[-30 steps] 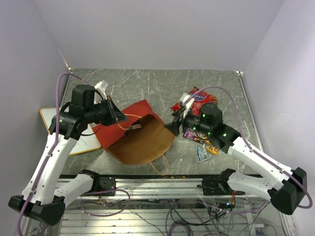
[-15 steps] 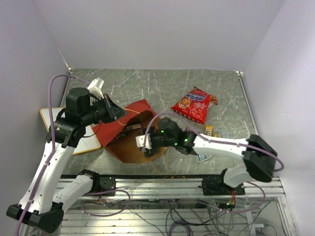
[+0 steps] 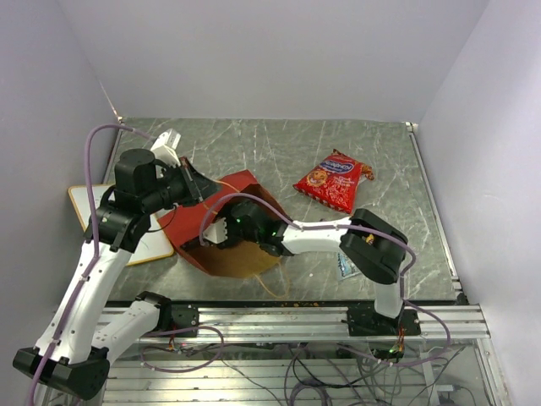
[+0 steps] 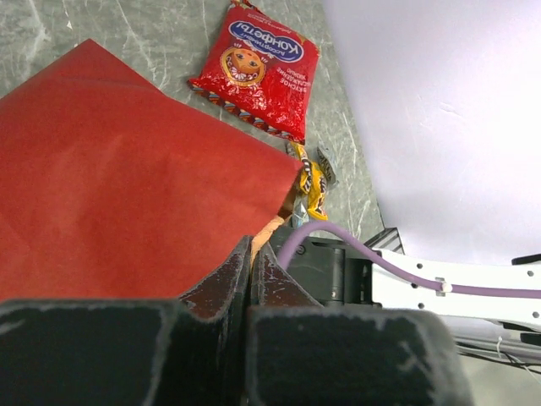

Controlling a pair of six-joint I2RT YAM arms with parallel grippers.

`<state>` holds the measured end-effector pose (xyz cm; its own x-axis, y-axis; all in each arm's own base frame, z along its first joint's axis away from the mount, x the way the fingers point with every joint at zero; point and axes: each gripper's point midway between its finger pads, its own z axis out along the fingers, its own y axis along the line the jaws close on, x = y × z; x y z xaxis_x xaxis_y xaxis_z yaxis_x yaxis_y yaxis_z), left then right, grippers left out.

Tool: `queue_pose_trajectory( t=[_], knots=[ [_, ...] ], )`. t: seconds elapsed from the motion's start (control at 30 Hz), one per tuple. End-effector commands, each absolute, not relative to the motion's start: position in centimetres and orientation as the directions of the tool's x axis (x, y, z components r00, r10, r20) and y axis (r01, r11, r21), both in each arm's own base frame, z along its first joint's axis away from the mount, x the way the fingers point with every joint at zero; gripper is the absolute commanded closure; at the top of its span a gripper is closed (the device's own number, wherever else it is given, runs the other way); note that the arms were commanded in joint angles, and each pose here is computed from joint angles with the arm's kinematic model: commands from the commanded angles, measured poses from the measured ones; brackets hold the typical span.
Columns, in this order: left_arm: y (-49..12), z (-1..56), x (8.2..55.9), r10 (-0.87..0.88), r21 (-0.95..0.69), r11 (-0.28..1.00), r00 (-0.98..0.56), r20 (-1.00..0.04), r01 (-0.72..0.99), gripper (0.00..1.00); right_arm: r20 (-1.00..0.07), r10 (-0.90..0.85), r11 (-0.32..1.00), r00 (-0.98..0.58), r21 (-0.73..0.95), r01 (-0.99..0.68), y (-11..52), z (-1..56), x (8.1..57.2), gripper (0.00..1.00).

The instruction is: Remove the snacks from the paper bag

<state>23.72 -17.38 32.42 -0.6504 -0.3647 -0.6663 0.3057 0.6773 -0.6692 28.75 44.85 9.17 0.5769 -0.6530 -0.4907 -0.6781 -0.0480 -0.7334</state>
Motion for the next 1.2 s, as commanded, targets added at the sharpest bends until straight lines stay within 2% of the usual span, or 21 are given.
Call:
queue_pose_trajectory(
  t=[0.0,0.33,0.53,0.83,1.03,1.17],
  knots=[
    [-17.7,34.7,23.5,-0.346,-0.648,0.658,-0.611,-0.713,0.383,0.93,-0.457,-0.691,-0.016,0.56,-0.765,-0.644,45.2,8.6,30.9,0.36],
    [-17.9,35.1,23.4,-0.335,-0.649,0.653,-0.62,-0.71,0.391,0.93,-0.395,-0.727,-0.07,0.561,-0.771,-0.634,44.8,5.0,32.3,0.35],
    [-17.1,35.4,24.2,-0.357,-0.636,0.69,-0.603,-0.713,0.344,0.93,-0.376,-0.706,-0.097,0.6,-0.788,-0.608,44.4,4.8,32.0,0.35],
    [-18.6,36.3,24.2,-0.348,-0.663,0.627,-0.615,-0.707,0.408,0.93,-0.35,-0.742,-0.087,0.572,-0.796,-0.599,44.9,3.6,33.9,0.34],
    [-18.6,36.2,23.7,-0.359,-0.683,0.611,-0.629,-0.69,0.4,0.93,-0.361,-0.756,-0.065,0.546,-0.789,-0.611,45.5,2.7,34.7,0.4],
    [-18.5,36.1,23.3,-0.374,-0.696,0.605,-0.635,-0.676,0.386,0.93,-0.361,-0.754,-0.057,0.549,-0.797,-0.601,46.1,2.7,35.1,0.54]
  ],
)
